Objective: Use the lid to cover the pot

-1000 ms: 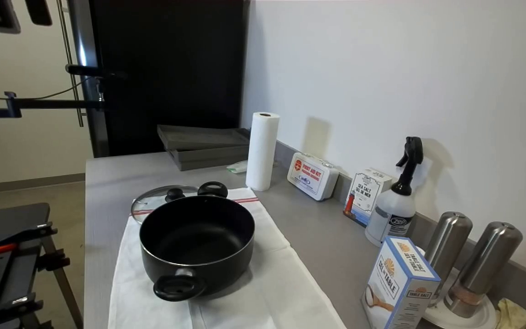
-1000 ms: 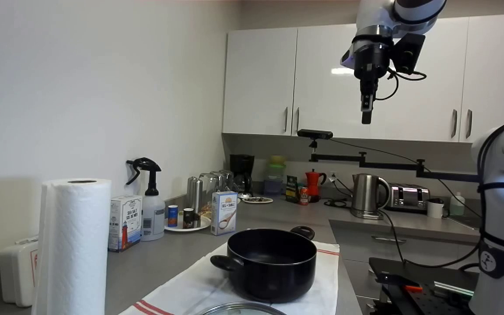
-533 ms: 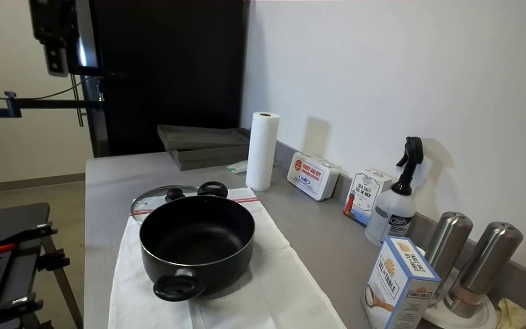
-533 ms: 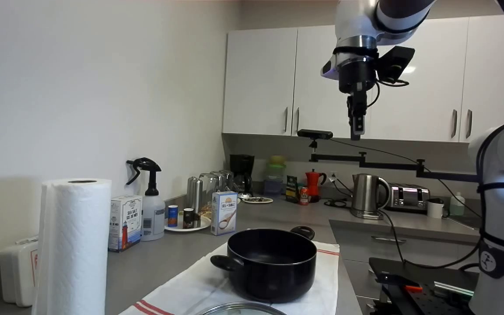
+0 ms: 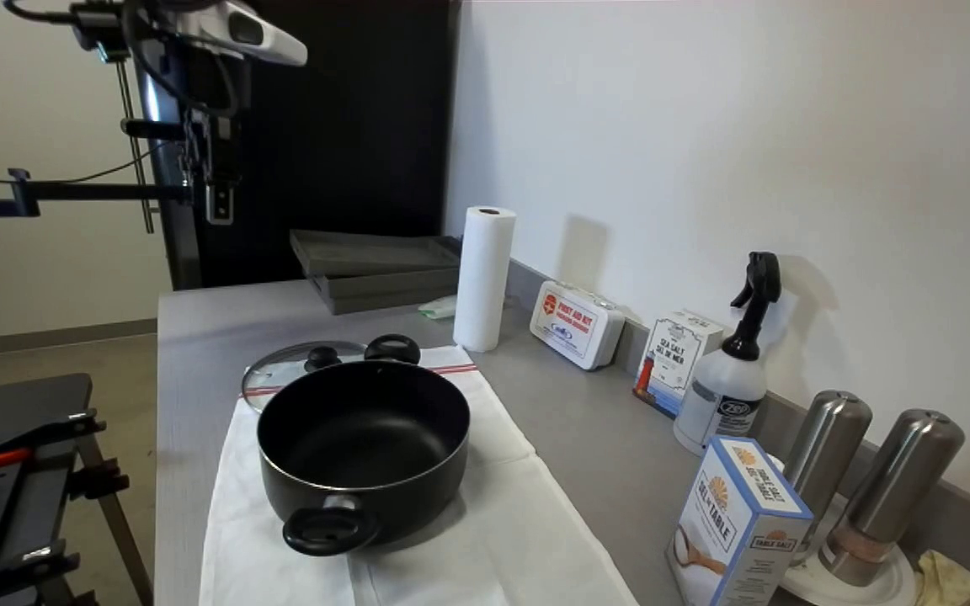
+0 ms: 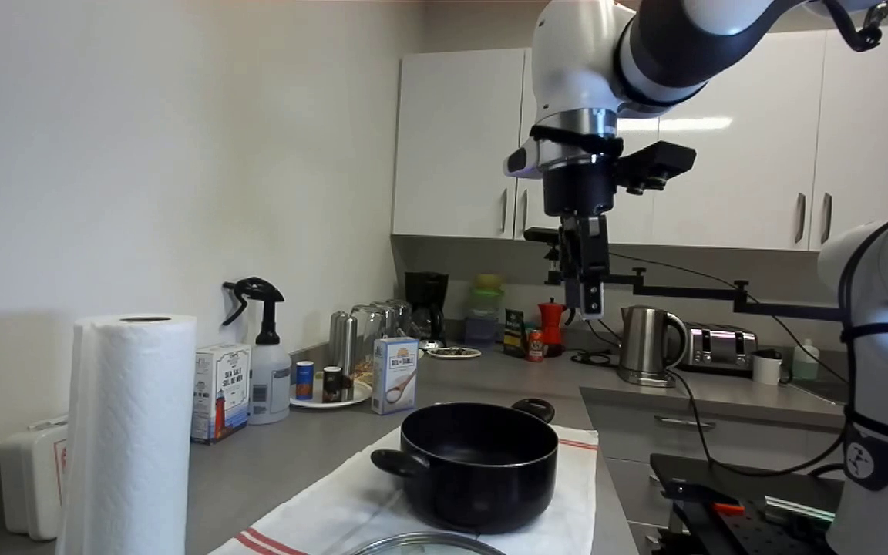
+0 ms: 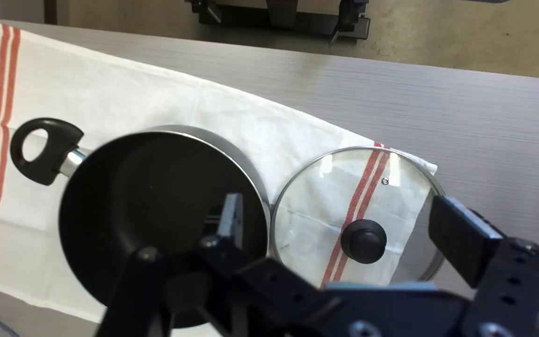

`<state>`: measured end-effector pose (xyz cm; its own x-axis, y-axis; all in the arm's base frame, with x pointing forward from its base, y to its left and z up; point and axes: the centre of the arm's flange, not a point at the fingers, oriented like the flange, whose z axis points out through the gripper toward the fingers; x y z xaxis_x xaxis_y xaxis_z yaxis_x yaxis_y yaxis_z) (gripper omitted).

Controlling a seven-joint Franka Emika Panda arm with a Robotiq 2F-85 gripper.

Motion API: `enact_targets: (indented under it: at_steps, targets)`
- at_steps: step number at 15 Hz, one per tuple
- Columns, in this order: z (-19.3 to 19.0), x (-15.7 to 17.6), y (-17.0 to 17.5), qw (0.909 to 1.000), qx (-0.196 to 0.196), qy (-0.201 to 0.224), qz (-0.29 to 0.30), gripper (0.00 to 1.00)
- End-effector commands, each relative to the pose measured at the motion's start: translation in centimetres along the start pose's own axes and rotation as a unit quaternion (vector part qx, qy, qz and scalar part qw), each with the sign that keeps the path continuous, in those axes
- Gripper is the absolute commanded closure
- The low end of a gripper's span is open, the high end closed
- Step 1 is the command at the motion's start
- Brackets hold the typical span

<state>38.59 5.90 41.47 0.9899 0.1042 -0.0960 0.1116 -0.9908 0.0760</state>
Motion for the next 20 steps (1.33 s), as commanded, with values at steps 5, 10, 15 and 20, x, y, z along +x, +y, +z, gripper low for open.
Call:
enact_targets:
  at_steps: [5,10,15,20]
  targets:
    - [6.6,7.5,-6.1,0.9966,-0.050,0.018,-0.062,0.00]
    - [10.9,10.3,-9.6,0.9930,-0.054,0.030,-0.101,0.00]
    - [14.1,12.2,-12.1,0.9904,-0.027,0.038,-0.130,0.00]
    - [17.1,14.1,-13.1,0.9887,-0.004,0.044,-0.143,0.00]
